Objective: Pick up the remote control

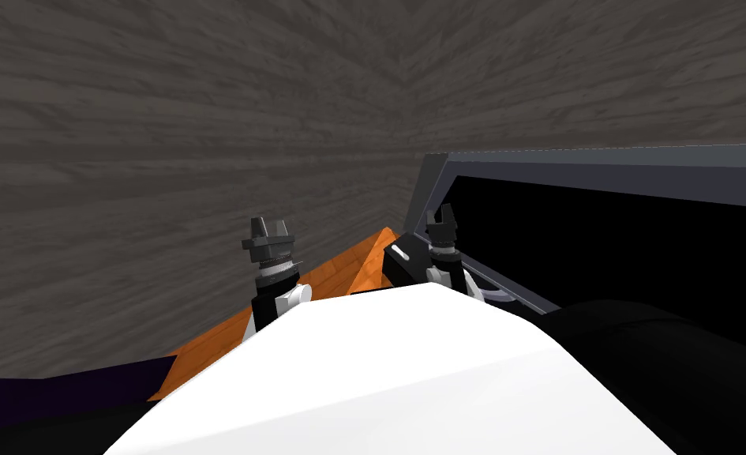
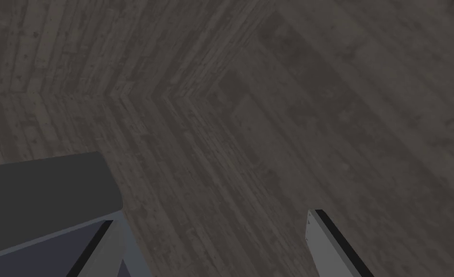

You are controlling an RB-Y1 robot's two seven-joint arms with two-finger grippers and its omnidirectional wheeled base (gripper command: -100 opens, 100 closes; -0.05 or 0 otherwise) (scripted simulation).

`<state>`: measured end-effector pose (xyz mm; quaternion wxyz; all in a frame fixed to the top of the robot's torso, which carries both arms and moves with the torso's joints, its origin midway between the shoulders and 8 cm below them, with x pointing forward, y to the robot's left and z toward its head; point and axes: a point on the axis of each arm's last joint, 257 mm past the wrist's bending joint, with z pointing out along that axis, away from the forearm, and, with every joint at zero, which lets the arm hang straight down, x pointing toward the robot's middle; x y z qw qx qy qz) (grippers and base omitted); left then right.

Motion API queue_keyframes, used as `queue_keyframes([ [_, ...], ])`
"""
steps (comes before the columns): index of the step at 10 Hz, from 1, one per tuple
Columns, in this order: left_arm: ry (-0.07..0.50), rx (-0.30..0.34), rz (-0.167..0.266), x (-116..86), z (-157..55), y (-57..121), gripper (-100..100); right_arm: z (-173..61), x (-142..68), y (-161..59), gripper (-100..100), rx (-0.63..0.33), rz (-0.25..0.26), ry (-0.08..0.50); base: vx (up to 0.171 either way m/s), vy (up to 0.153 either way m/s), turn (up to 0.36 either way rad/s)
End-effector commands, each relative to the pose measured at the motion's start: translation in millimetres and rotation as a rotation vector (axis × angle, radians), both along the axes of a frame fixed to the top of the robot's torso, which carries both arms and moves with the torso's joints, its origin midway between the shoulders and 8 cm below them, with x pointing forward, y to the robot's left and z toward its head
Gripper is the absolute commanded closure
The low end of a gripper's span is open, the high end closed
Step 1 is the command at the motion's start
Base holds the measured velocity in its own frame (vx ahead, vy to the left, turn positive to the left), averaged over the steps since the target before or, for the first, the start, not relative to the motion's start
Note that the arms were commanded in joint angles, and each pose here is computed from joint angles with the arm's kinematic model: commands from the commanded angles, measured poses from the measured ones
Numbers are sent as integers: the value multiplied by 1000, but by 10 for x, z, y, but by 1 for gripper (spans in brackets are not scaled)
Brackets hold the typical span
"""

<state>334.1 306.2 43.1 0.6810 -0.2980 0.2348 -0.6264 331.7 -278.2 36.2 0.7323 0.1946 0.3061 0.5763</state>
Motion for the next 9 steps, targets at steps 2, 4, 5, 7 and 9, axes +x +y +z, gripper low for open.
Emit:
queue_keyframes([
  [2, 0, 0, 0, 0, 0, 0, 0, -106, 75, -5, -100, -97, -24, 31, -30, 96, -14],
  [4, 0, 0, 0, 0, 0, 0, 0, -278, 152, -60, -100, -167, -55, 74, -16, 115, 5],
  [5, 0, 0, 0, 0, 0, 0, 0, -396, 194, -101, -100, -198, -71, 102, 5, 126, 25],
  [7, 0, 0, 0, 0, 0, 0, 0, -538, 237, -148, -100, -240, -98, 136, -2, 77, 21],
  [9, 0, 0, 0, 0, 0, 0, 0, -872, 306, -238, -100, -303, -130, 217, 25, 111, 71],
])
